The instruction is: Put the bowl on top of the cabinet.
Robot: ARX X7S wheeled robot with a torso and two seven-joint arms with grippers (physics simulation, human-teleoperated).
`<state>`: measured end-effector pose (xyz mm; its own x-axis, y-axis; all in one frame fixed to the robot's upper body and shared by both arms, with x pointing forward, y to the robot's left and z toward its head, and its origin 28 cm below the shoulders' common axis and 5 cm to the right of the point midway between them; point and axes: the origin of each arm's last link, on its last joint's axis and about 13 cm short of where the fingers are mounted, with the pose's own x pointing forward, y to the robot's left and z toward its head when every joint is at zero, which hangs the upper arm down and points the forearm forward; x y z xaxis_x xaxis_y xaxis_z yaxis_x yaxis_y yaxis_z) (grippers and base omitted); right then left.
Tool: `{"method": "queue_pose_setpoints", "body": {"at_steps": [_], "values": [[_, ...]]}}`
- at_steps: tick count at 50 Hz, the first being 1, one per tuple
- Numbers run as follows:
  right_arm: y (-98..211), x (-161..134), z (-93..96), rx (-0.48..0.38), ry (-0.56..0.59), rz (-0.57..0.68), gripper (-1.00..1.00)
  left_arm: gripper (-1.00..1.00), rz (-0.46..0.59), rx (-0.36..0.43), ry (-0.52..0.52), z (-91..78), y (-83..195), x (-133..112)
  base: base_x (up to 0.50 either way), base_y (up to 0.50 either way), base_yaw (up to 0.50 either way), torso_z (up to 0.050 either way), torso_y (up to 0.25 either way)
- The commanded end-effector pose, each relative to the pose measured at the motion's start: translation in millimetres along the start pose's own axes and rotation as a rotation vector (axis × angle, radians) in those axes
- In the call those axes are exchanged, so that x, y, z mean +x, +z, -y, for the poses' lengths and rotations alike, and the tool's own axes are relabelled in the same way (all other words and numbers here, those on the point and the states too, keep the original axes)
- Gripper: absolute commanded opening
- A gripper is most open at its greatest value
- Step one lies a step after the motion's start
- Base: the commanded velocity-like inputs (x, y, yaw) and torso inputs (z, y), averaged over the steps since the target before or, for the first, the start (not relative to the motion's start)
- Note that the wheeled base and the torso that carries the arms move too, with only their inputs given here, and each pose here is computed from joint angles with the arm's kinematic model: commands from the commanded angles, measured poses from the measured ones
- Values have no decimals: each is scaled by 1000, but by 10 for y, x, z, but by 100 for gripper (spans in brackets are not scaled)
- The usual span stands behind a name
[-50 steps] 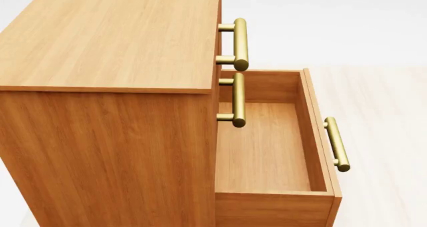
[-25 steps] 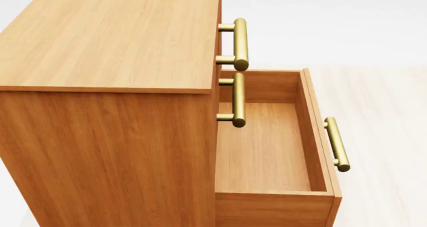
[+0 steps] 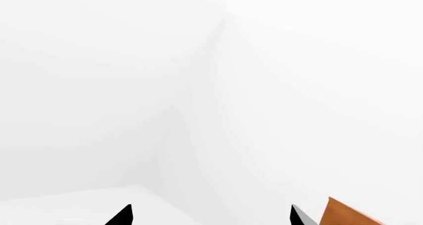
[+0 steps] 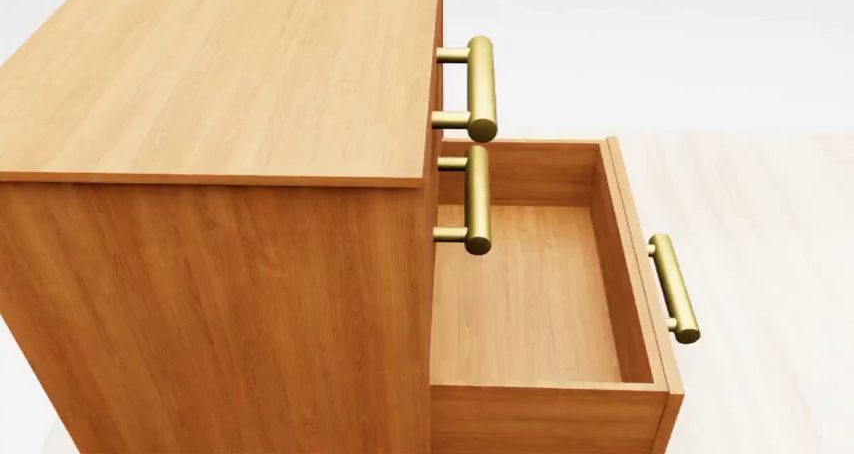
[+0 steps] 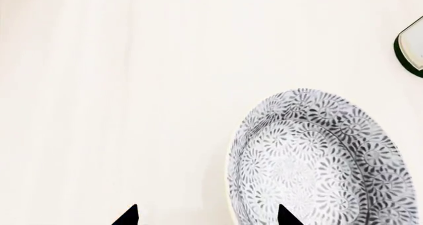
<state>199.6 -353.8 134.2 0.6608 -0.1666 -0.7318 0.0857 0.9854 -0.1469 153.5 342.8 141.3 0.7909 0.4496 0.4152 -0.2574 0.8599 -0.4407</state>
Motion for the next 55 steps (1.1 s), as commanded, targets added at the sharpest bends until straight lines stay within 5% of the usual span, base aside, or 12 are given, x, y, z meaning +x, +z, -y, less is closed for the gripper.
{"method": "queue_pose_setpoints", "body": {"at_steps": [1,34,35,55], "values": [[-18,85,-26,1,-11,0,100,100,-1,2,-2,-1,-7,0,0,0,0,0,0],[-92,163,-46,-19,-27,52,100,100,0,-1,-3,2,3,-6,0,0,0,0,0],[-92,162,-47,-15,-24,58,-100,100,0,-1,-3,3,4,-6,0,0,0,0,0],[-175,161,-54,44,-19,107,-100,100,1,-4,-4,11,6,-6,0,0,0,0,0]]}}
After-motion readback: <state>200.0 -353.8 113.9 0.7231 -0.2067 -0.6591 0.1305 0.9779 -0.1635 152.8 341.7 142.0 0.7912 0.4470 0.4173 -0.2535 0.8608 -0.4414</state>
